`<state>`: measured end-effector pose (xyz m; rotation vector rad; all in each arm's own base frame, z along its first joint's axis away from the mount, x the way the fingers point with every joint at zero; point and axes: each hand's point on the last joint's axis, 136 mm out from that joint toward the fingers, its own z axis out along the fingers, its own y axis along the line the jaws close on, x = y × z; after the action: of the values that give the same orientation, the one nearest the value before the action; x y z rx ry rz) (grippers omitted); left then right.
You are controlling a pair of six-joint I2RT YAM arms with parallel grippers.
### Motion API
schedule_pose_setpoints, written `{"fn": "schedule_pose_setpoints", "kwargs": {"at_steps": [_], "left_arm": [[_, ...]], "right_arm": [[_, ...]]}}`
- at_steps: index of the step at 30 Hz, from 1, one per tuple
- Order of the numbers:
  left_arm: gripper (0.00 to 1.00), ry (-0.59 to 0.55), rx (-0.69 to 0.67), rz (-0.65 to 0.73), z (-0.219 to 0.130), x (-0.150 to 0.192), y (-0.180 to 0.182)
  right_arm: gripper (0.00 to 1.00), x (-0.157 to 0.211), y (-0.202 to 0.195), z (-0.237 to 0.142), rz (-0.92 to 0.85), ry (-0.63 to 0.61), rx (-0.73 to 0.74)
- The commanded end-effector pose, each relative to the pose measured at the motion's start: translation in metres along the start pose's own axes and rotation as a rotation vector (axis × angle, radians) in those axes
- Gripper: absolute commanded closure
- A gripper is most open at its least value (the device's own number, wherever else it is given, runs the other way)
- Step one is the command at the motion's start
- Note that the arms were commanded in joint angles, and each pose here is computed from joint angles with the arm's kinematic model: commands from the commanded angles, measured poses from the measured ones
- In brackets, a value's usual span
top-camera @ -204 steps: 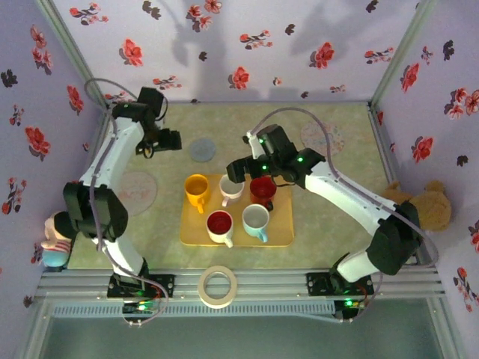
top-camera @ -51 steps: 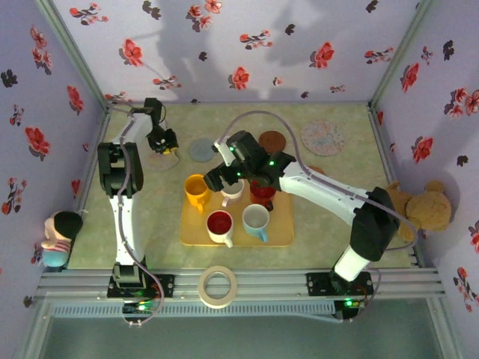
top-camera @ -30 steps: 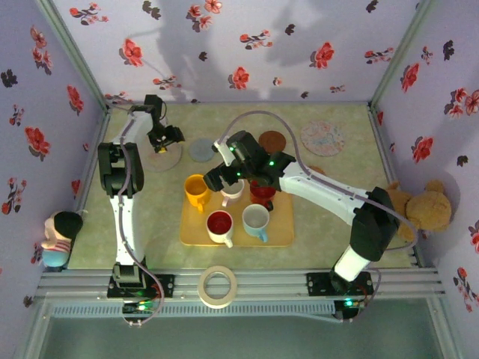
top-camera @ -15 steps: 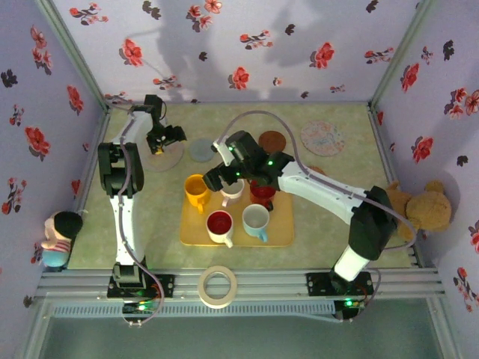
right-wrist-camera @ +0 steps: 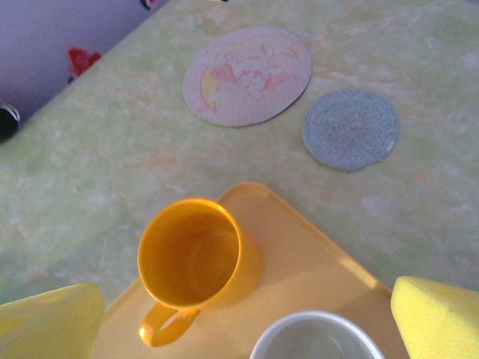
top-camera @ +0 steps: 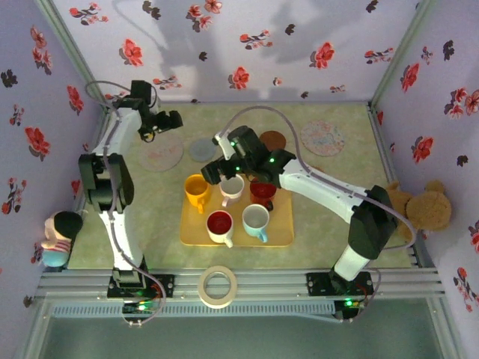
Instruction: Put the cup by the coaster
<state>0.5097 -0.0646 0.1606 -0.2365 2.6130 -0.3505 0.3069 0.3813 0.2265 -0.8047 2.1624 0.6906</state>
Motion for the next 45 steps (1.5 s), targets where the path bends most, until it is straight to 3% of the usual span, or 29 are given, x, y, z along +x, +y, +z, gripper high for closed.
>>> {"fn": "schedule_pose_setpoints", "kwargs": {"at_steps": [1,11,21,32,45], "left_arm": [[0.0,-0.086,0.057,0.116,-0.036,-0.008,-0.019],[0.0,-0.258,0.214,0.358,-0.121,0.006,-0.059],[0.0,-0.341,0.39,0.631,-0.172,0.059,-0.085],[0.0,-0.365,0.529,0.77,-0.191,0.117,-0.094],[0.0,-0.376,0.611,0.804,-0.183,0.164,-0.095]], "right_arm": [[0.01,-0.035,0.002,-0.025,0.072,-0.123,-0.043],[0.03,-0.046,-0.03,-0.06,0.143,-0.142,0.065],[0.1,-0.033,-0.067,-0.075,0.216,-0.077,0.216],[0.22,-0.022,-0.108,-0.072,0.339,-0.016,0.295],[0.46,-0.005,-0.185,-0.047,0.45,0.092,0.367]]}}
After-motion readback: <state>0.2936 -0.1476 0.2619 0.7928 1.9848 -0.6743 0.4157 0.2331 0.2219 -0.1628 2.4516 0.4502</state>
